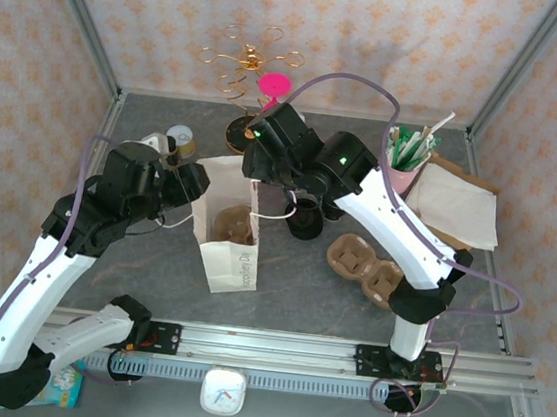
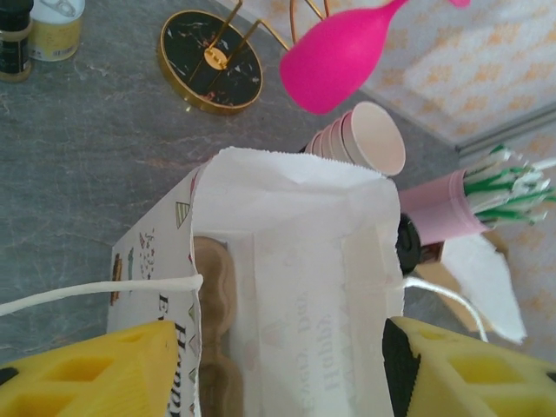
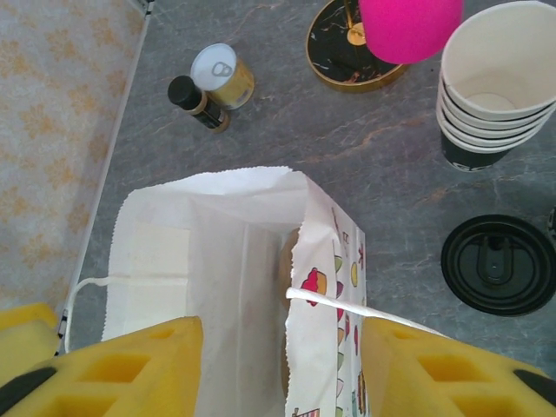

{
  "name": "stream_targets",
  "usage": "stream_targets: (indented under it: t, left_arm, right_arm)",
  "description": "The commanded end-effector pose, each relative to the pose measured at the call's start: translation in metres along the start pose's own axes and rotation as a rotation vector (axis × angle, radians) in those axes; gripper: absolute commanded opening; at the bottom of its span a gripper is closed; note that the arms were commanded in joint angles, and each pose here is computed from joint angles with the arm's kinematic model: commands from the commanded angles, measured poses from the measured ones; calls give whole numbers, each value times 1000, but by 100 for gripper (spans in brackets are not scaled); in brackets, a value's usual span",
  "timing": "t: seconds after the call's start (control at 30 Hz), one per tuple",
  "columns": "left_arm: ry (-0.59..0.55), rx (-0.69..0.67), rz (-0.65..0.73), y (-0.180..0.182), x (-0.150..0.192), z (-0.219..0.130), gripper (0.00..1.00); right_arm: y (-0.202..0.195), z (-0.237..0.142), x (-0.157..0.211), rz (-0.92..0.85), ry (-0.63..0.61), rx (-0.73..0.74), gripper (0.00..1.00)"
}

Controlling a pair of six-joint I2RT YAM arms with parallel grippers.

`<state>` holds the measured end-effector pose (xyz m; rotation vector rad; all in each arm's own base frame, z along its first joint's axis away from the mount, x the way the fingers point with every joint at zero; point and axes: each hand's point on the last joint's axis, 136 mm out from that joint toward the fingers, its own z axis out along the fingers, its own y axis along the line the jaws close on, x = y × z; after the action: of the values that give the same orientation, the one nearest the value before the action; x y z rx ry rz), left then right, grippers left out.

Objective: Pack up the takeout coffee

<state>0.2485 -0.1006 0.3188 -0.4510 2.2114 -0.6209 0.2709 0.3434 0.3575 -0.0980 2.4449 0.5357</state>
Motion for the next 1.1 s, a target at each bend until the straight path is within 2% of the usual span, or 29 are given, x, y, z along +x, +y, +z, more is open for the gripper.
stream_targets:
  t: [0.0,0.27,0.5,0.63,0.8,1.07]
  left_arm:
    - [31,3,118,-3,3,-7,67]
    - [30,50,231,-15,-1,-2,73]
    - [9,14,301,-14,-8,5,81]
    - [-9,30,309,-18,-12,6,83]
    - [-4,35,313,-19,-11,11,84]
    - [25,3,305,-12,-6,20,85]
  right_arm:
    - [-26,-7,-3,-5,-17,86,53]
    - [-73,-15,-20,65,-66,188,57]
    - [-149,-1,-30,139,-68,349,66]
    - [-181,18,-33,170,-55,420,72]
    - [-218,53,-15,199,21,509,79]
    - [-243,102,12,192,152,531,85]
